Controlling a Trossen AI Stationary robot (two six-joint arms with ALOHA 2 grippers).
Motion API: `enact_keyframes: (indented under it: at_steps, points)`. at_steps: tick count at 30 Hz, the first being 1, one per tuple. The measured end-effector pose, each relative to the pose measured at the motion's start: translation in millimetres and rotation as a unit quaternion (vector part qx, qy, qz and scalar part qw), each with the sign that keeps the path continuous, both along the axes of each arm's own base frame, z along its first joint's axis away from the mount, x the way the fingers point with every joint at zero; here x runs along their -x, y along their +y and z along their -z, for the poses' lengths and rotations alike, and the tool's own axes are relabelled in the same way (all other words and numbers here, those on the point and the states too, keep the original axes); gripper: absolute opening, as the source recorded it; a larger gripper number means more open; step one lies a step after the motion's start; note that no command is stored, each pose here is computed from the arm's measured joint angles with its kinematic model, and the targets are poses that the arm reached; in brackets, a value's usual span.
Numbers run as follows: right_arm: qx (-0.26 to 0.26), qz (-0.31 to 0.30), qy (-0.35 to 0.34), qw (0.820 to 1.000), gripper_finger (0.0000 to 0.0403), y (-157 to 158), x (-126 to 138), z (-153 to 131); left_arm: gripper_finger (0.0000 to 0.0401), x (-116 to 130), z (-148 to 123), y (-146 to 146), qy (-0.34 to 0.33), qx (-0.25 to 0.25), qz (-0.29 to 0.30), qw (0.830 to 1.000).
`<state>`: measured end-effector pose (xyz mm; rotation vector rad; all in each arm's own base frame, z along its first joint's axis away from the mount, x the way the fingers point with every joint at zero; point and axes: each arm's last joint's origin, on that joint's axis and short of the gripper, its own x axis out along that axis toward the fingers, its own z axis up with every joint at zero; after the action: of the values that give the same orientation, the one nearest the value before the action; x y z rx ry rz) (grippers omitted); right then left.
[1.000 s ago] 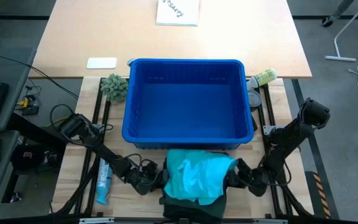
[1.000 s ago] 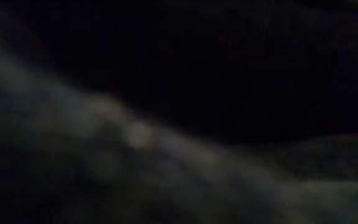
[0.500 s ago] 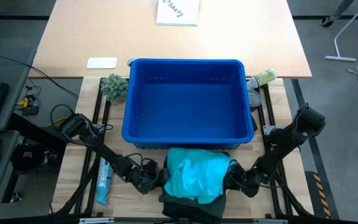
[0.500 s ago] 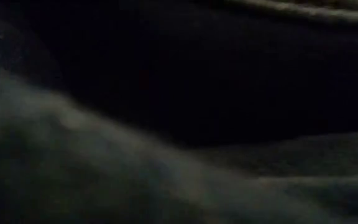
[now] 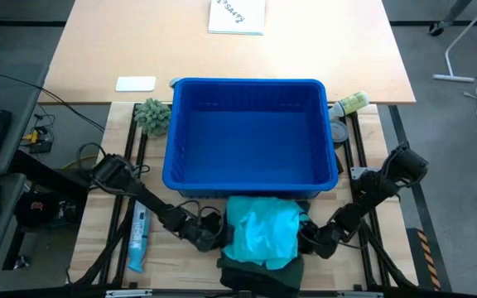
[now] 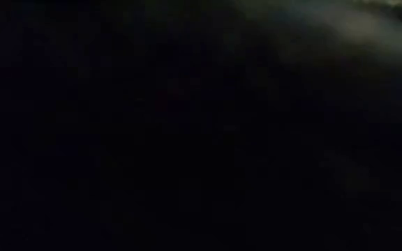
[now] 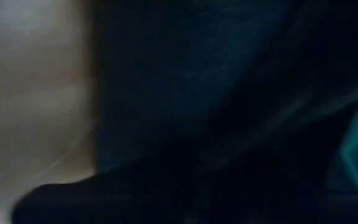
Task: Fold laundry
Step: Put the stacked clothes into the blue laundry bin
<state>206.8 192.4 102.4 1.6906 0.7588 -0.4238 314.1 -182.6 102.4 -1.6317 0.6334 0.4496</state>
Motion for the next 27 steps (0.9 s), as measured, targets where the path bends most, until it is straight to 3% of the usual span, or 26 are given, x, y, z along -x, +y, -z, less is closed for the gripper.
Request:
enact_keyframes:
  at_steps: [7, 17, 27]
  points:
    - [0.005, -0.016, -0.015, 1.000, 0.0006, 6.2, -7.2, -9.1, 0.0003, -25.6, -19.5, 3.6, -0.043, -0.041, 0.061, 0.996]
    - [0.024, -0.026, -0.073, 0.997, 0.0003, 15.7, -28.4, -45.8, 0.0000, -56.6, -78.4, -1.0, -0.136, -0.087, 0.099, 0.982]
    - [0.069, -0.084, -0.087, 0.990, 0.0002, 4.1, -56.4, -64.2, 0.0000, -73.8, -98.1, 7.8, -0.118, -0.131, 0.168, 0.970]
